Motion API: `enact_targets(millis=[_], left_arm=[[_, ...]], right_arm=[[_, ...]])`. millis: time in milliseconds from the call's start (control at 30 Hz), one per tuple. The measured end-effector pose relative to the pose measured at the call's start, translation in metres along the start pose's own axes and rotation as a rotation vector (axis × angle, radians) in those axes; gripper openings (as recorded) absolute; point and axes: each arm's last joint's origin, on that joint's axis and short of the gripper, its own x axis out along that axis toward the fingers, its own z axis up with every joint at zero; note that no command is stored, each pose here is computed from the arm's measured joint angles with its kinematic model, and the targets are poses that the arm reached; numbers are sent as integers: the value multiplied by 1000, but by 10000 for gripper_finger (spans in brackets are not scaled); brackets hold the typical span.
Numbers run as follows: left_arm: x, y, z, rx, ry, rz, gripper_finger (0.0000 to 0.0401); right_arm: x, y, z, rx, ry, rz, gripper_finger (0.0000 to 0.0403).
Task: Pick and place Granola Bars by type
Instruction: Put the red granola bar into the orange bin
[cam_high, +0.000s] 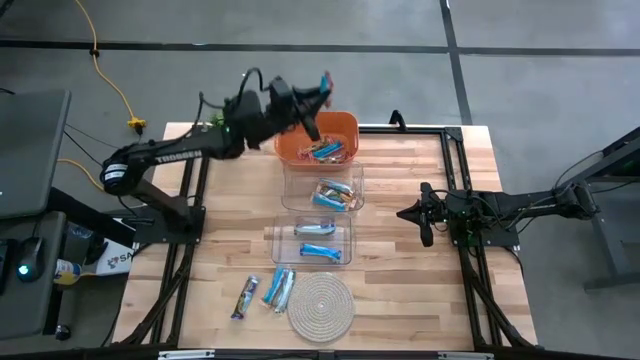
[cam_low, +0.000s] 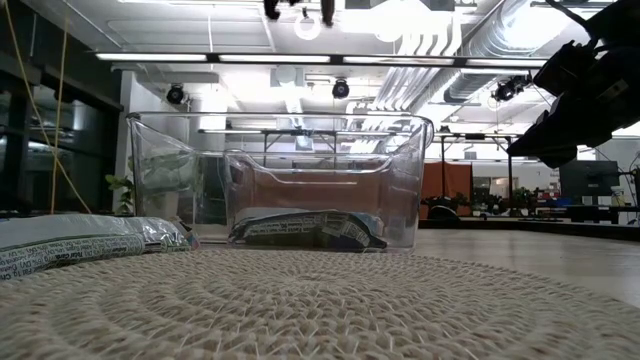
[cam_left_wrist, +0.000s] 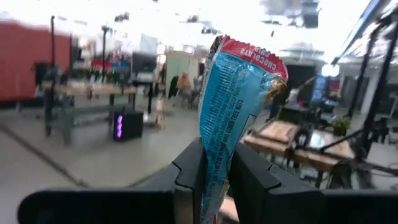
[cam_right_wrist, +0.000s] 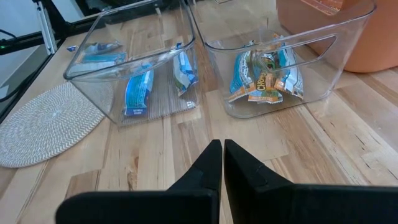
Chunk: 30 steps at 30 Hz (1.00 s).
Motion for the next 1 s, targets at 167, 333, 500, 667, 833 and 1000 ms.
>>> enact_targets(millis=[167,333,500,667,833,1000], left_arm=[[6,46,-9,-42,141,0,60],[6,84,-28,-38,338,-14,60],[7,101,-52,20,508,-111,60],[8,107,-83,117,690,-151,60],[10,112,-113,179,843,-167,60],[11,118,-132,271,934,-111,60]], right_arm=[[0,0,0,0,0,0,0],[0,0,0,0,0,0,0],[0,0,0,0,0,0,0],[0,0,0,0,0,1,0],[0,0,0,0,0,0,0],[0,0,0,0,0,0,0]])
